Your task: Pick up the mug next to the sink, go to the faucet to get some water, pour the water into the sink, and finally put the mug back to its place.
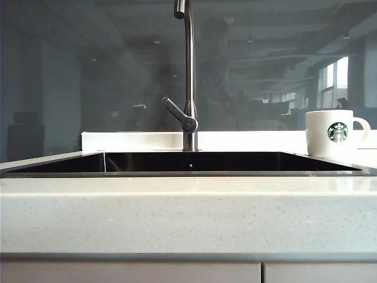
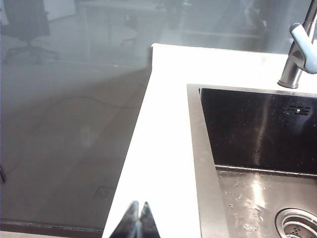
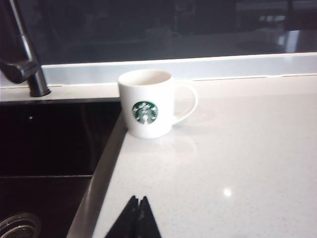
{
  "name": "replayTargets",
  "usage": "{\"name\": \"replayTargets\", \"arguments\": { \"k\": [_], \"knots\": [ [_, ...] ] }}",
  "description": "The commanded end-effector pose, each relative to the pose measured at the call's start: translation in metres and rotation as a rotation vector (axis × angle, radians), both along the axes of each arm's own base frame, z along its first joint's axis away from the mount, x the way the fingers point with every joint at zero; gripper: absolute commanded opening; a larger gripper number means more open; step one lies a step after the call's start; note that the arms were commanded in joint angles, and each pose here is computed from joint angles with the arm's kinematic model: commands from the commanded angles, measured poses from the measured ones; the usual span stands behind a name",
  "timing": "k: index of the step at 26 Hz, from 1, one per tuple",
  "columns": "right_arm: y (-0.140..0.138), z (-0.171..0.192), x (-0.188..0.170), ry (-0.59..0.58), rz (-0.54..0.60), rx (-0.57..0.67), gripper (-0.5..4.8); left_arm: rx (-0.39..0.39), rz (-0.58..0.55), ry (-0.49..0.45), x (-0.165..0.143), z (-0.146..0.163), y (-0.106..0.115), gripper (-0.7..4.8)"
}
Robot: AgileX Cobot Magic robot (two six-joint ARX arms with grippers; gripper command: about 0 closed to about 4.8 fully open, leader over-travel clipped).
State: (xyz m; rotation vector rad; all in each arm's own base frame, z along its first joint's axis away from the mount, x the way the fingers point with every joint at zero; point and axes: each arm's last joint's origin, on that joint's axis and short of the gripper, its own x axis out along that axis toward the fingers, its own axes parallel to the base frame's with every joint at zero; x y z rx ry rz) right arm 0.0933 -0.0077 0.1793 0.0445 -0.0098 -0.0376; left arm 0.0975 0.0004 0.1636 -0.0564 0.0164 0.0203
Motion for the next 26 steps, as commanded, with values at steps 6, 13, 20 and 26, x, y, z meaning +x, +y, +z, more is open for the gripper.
{"name": "replayTargets", "arguments": {
  "k": [6,13,20,26],
  "knots": [
    [0.0057,0.0001,0.002,-0.081,0.06,0.005,-0.09,0.003,0.001,-0.009,-0.0002,0.0017,0.0002,-0.03],
    [0.0059,-0.0061,0.0037,-0.088,0.064,0.005,-0.09,0.003,0.001,-0.009,-0.0002,0.0017,0.0002,-0.03],
    [0.0061,-0.0068,0.0038,-0.081,0.068,0.005,-0.09,0.003,0.001,-0.009,-0.0002,0.0017,0.0002,-0.03],
    [0.0059,-0.0074,0.0038,-0.074,0.065,0.006,-0.09,0.003,0.001,-0.009,-0.0002,0.0017,0.0001,-0.03]
  ]
}}
